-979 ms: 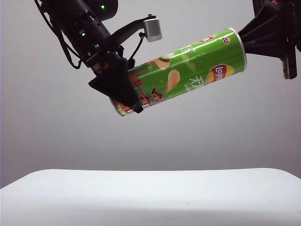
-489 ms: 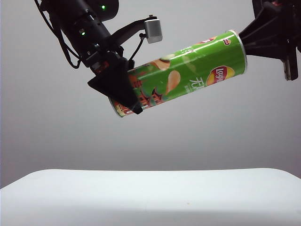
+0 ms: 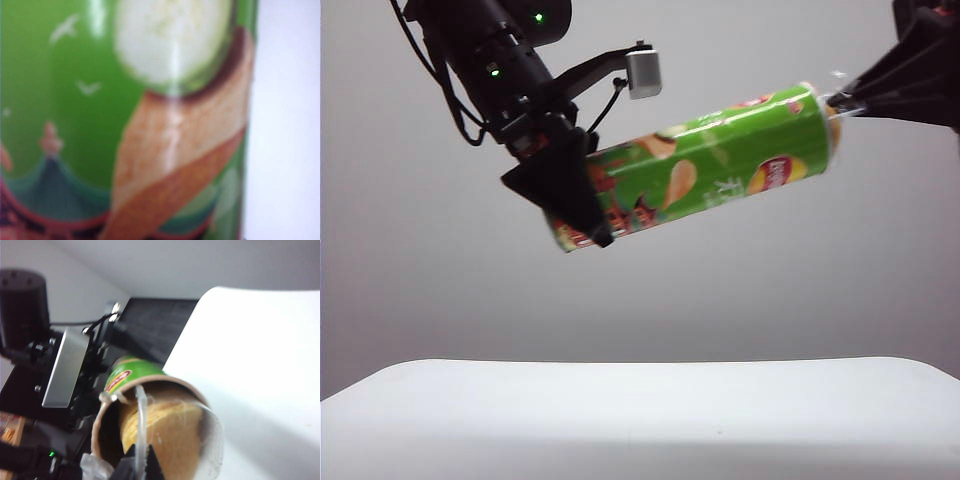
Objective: Pick up the green tub of chips from the desk, pull out the transparent container with the chips inside partially, and then place the chips back on the desk.
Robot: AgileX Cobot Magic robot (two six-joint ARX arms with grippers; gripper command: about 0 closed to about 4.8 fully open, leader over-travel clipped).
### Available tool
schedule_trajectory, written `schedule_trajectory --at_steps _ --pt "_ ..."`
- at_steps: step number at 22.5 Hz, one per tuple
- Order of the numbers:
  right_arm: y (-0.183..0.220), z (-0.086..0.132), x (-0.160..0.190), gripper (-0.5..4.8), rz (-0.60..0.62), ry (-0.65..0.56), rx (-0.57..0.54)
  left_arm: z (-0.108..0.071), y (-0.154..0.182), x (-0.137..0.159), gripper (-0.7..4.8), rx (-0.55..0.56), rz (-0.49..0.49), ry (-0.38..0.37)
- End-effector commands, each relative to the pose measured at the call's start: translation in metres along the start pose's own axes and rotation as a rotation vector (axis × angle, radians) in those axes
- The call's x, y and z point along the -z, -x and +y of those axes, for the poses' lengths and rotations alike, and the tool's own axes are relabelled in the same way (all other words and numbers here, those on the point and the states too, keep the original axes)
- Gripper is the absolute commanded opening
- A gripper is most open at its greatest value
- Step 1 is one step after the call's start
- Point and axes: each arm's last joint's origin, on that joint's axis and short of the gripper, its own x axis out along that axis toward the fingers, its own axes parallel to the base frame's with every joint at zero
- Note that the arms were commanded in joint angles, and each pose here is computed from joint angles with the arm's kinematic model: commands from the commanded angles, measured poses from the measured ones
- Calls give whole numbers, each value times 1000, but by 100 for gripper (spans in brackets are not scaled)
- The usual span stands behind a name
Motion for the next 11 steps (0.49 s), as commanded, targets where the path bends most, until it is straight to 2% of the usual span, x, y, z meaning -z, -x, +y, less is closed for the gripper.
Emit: schedule_trajectory --at_steps 1,11 --pt "6 -1 -6 -7 -47 35 42 -3 3 0 232 33 -10 -25" --pt "8 -2 -5 -6 -49 51 47 -2 4 0 232 24 -15 -27"
